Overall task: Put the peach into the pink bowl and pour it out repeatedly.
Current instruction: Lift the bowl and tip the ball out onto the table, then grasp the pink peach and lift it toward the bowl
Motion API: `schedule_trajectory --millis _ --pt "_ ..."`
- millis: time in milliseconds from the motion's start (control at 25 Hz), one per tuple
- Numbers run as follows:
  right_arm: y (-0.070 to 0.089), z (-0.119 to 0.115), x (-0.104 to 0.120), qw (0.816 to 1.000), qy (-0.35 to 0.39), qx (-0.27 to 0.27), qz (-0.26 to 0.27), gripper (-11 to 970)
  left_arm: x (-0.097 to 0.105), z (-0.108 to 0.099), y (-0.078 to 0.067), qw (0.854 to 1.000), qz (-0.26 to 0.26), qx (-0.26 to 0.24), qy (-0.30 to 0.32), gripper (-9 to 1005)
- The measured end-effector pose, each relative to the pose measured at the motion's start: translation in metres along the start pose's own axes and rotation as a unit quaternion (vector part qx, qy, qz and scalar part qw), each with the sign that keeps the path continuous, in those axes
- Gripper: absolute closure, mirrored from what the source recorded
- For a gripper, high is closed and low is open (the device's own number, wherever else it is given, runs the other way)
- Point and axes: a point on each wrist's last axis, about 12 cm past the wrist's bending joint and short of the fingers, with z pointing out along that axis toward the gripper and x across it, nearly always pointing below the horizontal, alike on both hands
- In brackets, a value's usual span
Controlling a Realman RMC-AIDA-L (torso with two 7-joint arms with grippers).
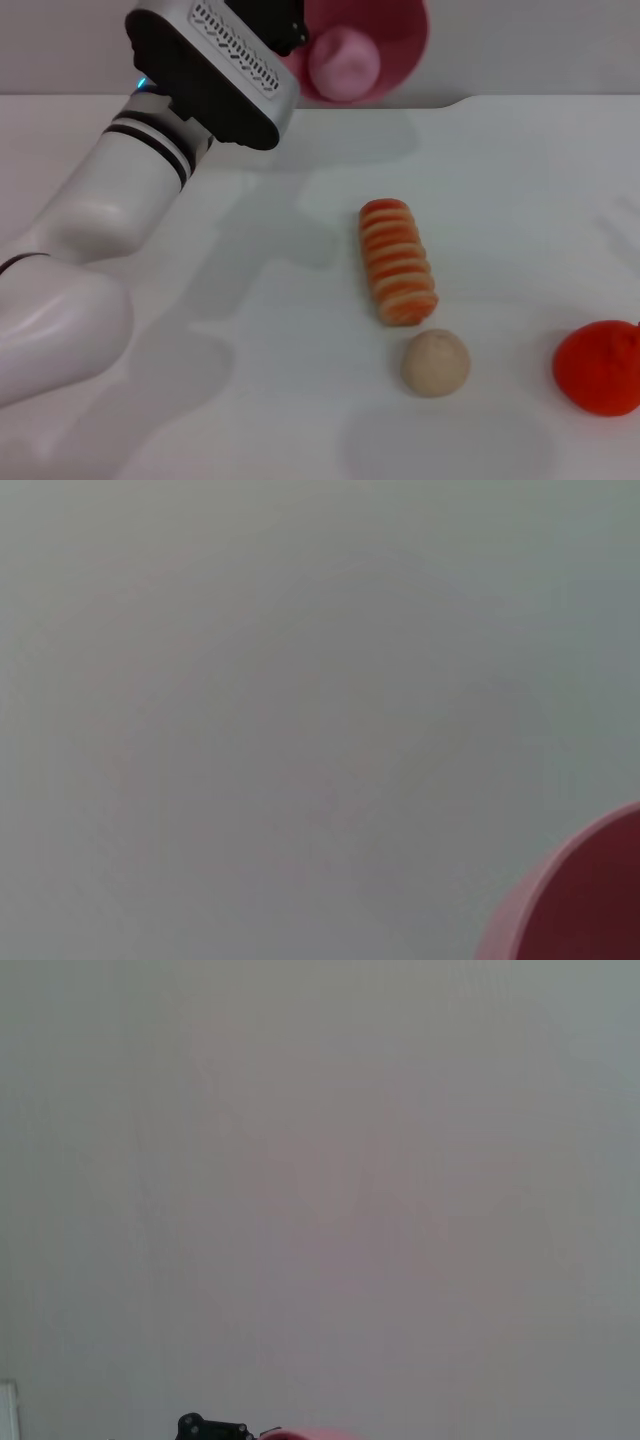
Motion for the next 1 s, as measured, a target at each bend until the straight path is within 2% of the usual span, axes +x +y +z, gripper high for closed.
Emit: schedule_trajectory --millis 680,840,960,1000 --pt "-0.003 0.008 0.008 1.0 0.0 -0.006 0.021 489 0.001 -0.004 -0.004 1.0 0.004 0.001 -0.003 953" --pt "-0.004 0.016 0.011 0.999 0.017 -0.019 0.032 489 0.0 0.001 0.004 0.999 -0.029 0.006 0.015 952" --pt "-0.003 0.029 0.015 0.997 0.056 -0.039 0.048 489 0.002 0.016 0.024 0.991 -0.106 0.038 0.071 952" --pt "-0.003 0.035 0.016 0.995 0.074 -0.049 0.051 489 0.002 0.016 0.024 0.991 -0.106 0.038 0.071 952"
